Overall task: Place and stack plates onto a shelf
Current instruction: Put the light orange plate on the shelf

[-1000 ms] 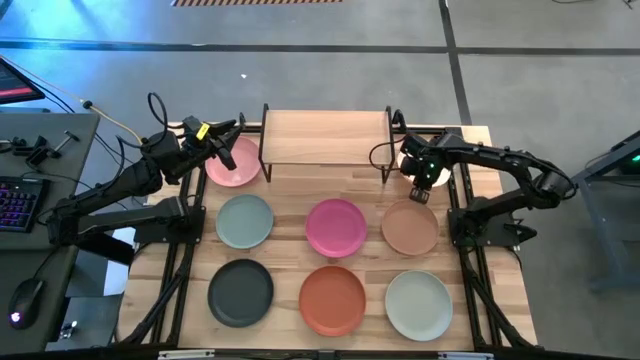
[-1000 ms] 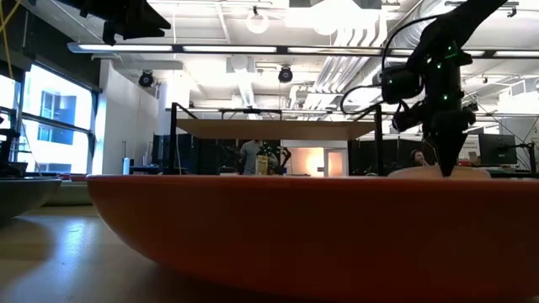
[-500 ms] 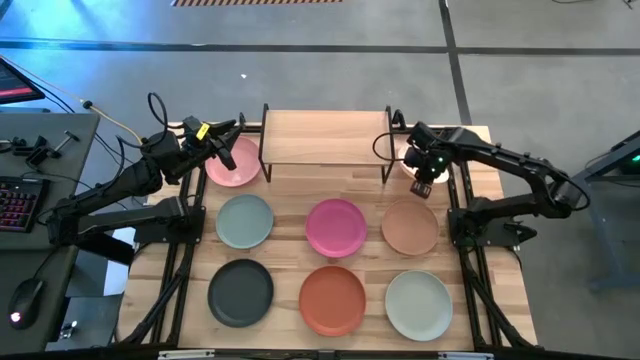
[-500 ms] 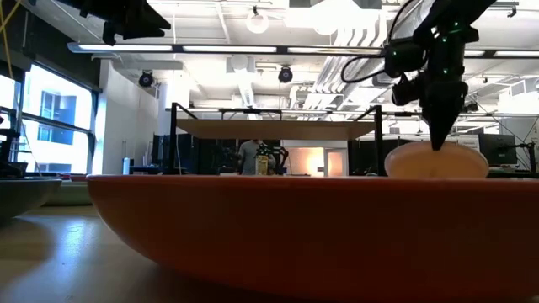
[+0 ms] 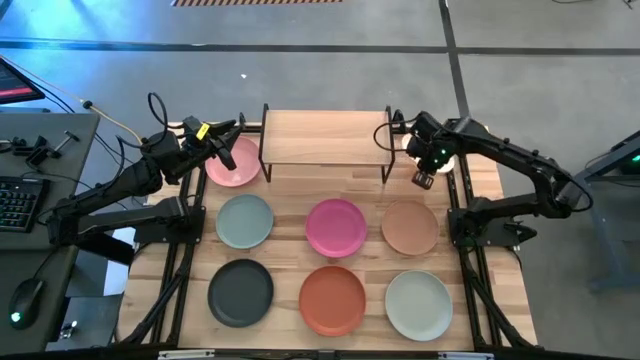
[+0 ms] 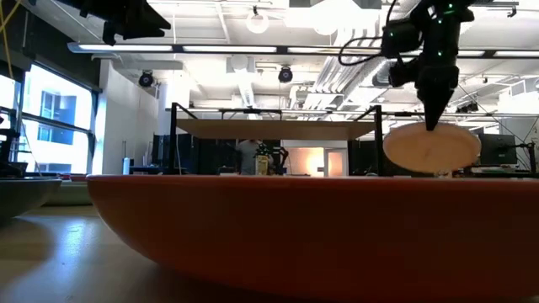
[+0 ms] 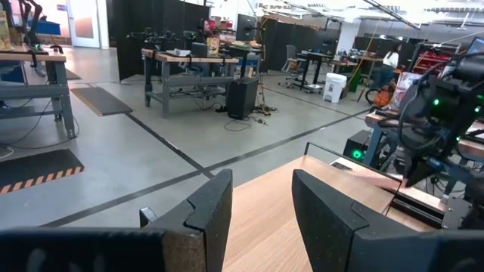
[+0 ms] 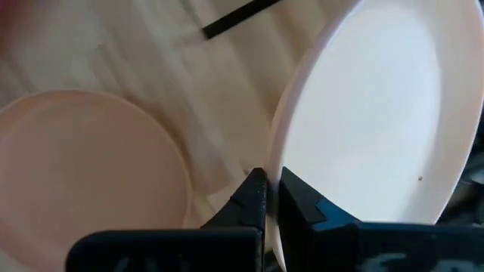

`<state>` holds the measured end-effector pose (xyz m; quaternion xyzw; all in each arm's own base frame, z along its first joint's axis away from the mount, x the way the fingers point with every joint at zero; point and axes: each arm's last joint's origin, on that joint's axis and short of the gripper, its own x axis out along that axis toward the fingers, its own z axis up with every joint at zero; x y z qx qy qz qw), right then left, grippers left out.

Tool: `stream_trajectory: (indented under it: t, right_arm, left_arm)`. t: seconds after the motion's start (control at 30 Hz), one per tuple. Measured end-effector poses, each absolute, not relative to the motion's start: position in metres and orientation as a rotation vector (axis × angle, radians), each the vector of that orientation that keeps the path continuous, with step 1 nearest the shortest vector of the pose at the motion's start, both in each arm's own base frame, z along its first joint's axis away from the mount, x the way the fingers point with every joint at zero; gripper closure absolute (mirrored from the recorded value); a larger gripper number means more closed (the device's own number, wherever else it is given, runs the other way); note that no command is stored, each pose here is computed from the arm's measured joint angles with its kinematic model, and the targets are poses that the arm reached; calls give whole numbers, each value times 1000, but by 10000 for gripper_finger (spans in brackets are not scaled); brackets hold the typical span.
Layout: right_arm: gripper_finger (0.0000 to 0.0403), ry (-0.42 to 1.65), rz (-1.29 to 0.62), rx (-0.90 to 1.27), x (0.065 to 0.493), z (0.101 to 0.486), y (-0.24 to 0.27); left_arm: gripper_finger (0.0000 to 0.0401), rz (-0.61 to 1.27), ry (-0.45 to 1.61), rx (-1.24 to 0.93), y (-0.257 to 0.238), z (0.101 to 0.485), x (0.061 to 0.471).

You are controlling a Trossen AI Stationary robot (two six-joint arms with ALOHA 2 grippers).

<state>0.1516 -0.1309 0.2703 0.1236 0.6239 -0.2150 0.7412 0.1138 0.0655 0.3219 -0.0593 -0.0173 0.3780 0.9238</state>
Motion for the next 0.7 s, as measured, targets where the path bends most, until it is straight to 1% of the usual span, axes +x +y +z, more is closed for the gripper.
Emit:
stream_trajectory:
  t: [0.37, 0.6, 0.7]
  right_arm:
    - [403, 1253, -594, 142, 155, 327, -138]
    - [403, 1089, -631, 18, 160, 366, -143]
    - [403, 1013, -613, -56, 164, 378, -145]
  left_arm:
    - [272, 776, -36, -122, 65, 322, 114]
    - [272, 776, -36, -122, 65, 322, 114]
    - [272, 776, -36, -122, 65, 322, 114]
